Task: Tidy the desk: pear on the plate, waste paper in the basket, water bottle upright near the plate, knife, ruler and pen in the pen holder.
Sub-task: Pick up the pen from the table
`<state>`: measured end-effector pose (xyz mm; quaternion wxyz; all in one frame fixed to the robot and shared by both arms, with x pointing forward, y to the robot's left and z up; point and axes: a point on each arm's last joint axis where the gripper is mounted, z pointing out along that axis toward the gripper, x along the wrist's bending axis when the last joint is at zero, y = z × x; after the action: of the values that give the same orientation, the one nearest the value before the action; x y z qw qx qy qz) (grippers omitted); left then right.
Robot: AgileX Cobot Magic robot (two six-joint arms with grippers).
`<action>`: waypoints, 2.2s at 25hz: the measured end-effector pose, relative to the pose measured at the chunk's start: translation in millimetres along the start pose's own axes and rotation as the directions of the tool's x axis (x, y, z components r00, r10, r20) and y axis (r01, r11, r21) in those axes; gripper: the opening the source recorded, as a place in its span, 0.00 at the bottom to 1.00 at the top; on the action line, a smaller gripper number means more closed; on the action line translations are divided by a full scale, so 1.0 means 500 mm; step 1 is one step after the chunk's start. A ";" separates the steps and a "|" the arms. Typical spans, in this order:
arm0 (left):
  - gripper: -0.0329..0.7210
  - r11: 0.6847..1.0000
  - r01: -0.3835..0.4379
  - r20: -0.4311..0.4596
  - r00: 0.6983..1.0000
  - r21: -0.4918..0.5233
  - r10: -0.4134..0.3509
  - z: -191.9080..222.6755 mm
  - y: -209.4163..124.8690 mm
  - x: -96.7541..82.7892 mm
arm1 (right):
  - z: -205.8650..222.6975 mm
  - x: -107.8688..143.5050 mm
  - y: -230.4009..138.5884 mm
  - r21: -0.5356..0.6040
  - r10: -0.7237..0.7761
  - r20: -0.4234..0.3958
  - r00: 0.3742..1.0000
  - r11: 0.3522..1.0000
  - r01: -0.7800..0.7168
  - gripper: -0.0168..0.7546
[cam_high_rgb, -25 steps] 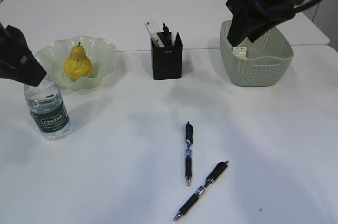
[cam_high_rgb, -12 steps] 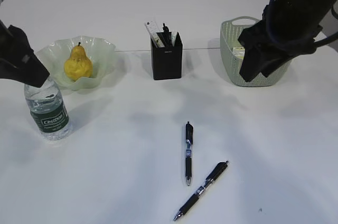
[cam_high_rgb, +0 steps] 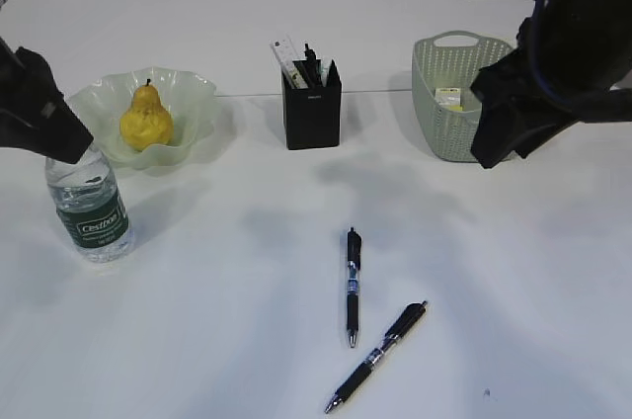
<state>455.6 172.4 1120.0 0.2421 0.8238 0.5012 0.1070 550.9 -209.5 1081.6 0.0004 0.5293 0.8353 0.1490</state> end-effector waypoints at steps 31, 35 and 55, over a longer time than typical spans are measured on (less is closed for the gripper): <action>0.34 0.997 0.037 0.057 0.998 -0.074 -0.033 -0.001 0.014 -0.010 | -0.047 0.020 -0.047 -0.049 0.107 0.002 0.994 0.993 -0.107 0.50; 0.35 0.994 0.081 0.112 0.991 -0.077 -0.073 0.017 0.024 -0.019 | -0.047 0.008 -0.050 -0.038 0.092 0.068 0.993 0.995 -0.089 0.50; 0.36 0.999 -0.042 0.287 0.957 0.022 0.034 0.152 0.062 -0.129 | -0.049 -0.014 -0.055 -0.016 0.062 0.195 0.979 0.998 -0.061 0.50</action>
<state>481.0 82.0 1074.9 0.2987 0.8434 0.4462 -0.0157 525.8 -232.9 1097.3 0.0802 0.5669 0.8137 0.1003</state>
